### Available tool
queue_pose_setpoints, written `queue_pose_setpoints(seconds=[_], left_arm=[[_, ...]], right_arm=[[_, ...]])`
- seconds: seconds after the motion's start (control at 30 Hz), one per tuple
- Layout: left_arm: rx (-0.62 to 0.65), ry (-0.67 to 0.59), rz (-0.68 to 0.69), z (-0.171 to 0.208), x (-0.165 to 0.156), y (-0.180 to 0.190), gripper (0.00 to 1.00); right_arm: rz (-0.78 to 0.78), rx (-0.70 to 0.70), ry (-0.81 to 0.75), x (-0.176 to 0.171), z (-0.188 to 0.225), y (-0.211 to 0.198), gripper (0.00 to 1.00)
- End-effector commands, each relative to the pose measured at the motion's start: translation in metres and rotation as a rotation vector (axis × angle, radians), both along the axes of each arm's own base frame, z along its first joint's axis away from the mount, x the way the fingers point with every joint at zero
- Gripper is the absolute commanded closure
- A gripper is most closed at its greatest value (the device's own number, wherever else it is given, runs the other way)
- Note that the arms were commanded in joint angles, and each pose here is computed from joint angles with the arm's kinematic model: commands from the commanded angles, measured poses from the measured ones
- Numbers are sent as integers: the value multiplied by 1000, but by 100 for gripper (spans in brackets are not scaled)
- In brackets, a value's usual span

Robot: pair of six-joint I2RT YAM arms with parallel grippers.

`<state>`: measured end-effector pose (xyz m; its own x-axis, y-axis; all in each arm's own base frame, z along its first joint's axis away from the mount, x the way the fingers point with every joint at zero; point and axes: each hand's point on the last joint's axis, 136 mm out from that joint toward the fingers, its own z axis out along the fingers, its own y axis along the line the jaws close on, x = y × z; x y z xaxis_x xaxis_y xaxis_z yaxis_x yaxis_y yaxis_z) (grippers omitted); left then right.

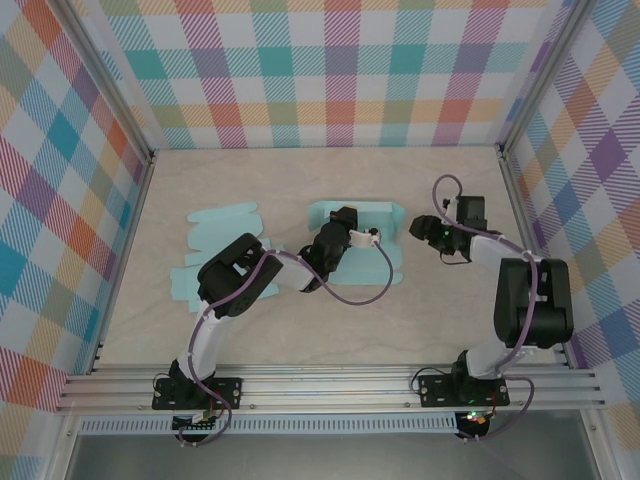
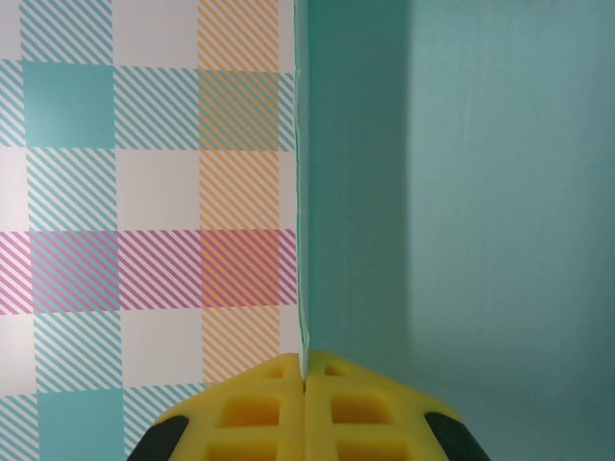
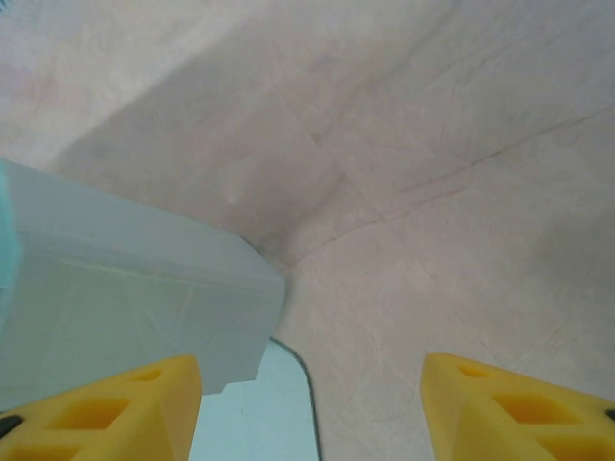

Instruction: Fold the paper box

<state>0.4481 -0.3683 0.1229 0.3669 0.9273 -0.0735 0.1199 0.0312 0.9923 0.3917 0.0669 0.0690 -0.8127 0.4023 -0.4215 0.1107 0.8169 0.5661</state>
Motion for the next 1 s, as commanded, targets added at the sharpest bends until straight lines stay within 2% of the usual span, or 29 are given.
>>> queue_pose_setpoints(seconds=[0.0,0.57,0.97], left_arm=[[20,17,-5,-1,1,-2,100],[24,28,-11,-6,1,-5,100],[23,34,-22,-6,-3,-4,100]], right_arm=[[77,38,-69,11,14,19,34],[196,2,-104,25,2,60,32],[155,-102,-142,47,-2,63,34]])
